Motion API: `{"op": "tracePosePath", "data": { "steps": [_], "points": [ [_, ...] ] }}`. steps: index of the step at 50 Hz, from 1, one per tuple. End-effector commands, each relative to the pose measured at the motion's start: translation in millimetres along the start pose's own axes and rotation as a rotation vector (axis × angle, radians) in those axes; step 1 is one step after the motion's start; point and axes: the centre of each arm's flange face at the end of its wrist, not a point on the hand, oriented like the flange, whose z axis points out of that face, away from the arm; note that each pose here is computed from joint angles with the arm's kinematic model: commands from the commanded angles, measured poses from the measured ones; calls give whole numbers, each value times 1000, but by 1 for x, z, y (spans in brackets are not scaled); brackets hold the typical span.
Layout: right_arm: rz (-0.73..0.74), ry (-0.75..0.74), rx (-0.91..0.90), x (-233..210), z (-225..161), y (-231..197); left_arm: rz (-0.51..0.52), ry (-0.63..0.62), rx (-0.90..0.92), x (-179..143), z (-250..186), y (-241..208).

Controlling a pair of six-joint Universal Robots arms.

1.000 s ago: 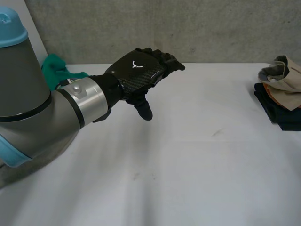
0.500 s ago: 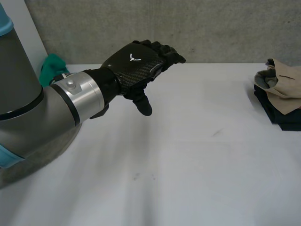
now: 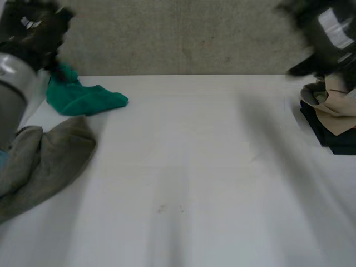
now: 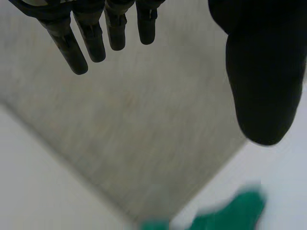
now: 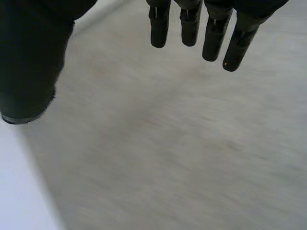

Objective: Fold the laundry.

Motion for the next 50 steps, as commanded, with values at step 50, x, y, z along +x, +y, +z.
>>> {"op": "tracePosePath", "data": {
  "steps": [50],
  "points": [
    [140,-275,-547,-101,-83,73,-141,147,207,60,11,-24]
  ]
}}
